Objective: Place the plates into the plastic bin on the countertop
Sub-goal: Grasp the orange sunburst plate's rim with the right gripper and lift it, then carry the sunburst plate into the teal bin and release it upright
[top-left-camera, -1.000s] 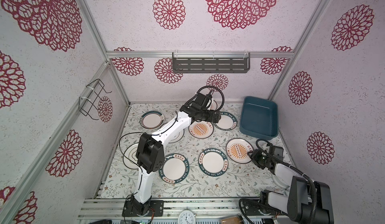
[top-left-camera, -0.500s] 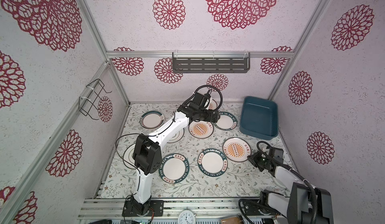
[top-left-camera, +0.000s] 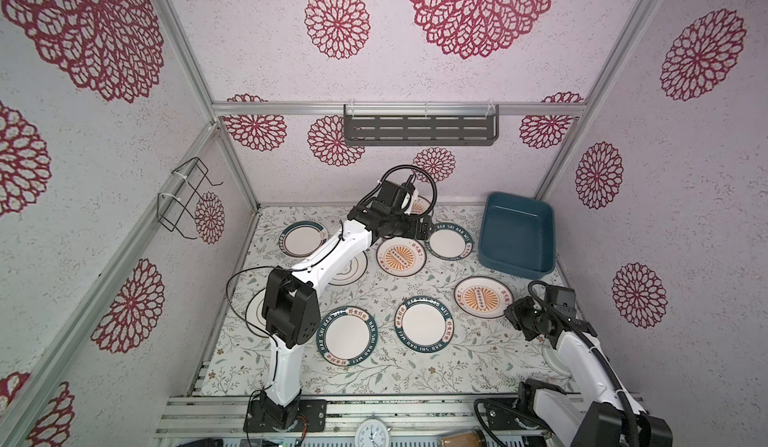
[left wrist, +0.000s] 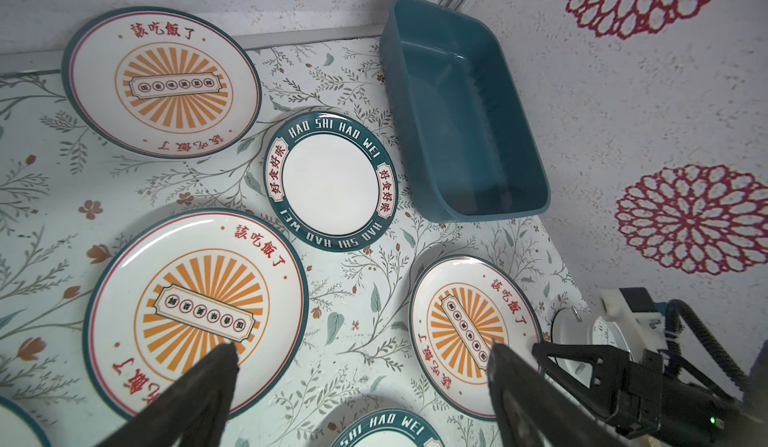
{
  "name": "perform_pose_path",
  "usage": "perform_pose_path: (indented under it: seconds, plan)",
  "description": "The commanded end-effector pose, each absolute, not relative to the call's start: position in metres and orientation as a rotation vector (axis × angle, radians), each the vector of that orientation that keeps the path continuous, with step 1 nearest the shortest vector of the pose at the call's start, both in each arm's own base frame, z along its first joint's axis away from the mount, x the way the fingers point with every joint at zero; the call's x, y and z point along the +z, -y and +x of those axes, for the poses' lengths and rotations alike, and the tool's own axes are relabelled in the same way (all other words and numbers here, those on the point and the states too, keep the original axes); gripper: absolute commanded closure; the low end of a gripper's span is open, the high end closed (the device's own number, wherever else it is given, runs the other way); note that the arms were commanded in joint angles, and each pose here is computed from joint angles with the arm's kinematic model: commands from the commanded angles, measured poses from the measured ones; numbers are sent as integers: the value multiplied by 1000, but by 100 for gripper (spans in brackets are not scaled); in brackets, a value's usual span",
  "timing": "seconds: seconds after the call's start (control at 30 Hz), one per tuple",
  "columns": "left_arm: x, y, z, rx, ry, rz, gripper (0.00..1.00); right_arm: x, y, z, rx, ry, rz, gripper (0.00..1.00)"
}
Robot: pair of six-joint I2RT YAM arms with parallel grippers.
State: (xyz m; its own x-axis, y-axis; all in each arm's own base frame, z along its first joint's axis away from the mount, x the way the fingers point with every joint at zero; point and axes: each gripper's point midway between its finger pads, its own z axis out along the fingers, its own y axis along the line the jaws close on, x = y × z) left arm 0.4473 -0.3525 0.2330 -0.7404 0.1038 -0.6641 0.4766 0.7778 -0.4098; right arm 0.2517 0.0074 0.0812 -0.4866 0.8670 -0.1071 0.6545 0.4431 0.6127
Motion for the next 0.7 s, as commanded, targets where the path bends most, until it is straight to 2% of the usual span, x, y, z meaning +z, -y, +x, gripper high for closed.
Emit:
perform_pose_path:
  seconds: [0.0, 0.27, 0.4, 0.67]
  plan:
    - [257, 353, 451, -784, -2262, 466, 3, 114, -12, 254, 760, -2267, 1298, 100]
    - [268, 352, 455, -816, -2223, 475, 3, 194, -33, 286, 887, -2198, 1112, 100]
    - [276, 351, 459, -839, -2197, 459, 3, 234, -35, 322, 955, -2070, 1030, 100]
    - [282, 351, 459, -828, -2172, 495, 3, 253, 17, 400, 654, -1953, 963, 100]
